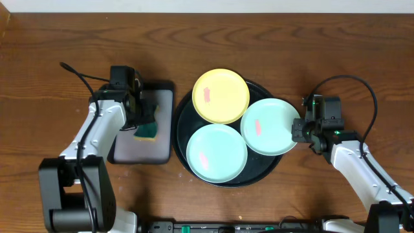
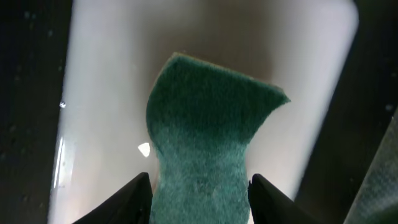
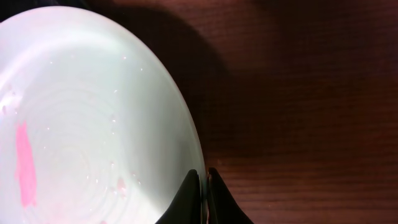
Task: Clean dirty plates on tray and stack at the side
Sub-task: 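Grasp the green sponge in the basin with the left gripper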
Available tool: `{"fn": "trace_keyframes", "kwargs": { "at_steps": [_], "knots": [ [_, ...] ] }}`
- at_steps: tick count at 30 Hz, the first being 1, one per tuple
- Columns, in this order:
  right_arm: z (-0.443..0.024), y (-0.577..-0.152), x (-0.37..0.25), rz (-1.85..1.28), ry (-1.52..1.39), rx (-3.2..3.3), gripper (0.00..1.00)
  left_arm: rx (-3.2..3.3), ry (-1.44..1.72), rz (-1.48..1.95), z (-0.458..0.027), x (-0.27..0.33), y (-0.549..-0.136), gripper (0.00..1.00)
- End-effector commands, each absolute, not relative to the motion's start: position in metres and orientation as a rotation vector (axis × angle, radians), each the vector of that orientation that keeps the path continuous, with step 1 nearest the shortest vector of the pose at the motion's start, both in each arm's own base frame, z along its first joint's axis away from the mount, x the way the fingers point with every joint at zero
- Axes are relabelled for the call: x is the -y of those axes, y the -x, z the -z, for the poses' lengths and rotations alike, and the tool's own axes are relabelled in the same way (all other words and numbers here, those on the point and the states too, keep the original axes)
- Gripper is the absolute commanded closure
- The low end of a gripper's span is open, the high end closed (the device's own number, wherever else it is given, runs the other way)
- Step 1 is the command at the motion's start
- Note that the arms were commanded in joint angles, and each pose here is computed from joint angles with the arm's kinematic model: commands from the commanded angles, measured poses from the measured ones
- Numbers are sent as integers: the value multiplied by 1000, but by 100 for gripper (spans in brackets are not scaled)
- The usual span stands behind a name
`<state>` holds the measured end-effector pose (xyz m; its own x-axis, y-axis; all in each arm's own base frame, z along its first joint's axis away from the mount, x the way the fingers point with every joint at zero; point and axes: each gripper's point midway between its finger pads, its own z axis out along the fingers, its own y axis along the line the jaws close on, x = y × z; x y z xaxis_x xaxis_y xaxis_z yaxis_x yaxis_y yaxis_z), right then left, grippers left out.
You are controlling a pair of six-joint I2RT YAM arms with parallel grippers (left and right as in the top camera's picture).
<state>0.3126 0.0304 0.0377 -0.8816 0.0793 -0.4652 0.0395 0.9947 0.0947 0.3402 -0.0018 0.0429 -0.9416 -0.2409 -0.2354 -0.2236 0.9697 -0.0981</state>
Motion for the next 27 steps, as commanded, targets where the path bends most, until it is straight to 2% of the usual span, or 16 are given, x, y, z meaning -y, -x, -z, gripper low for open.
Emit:
{"fn": "trace_keyframes", "kwargs": {
  "at_steps": [1, 9, 14, 27],
  "knots": [
    [-33, -310, -31, -125, -95, -2664, 96, -2925, 358, 87, -23, 0, -334, 48],
    [-33, -310, -31, -125, -95, -2664, 96, -2963, 330, 80, -6, 0, -334, 49],
    [-33, -310, -31, -125, -95, -2663, 96, -2985, 327, 78, 1, 0, -331, 60],
    [-33, -310, -31, -125, -95, -2663, 95, -3008, 331, 76, 7, 0, -324, 56]
  ]
}}
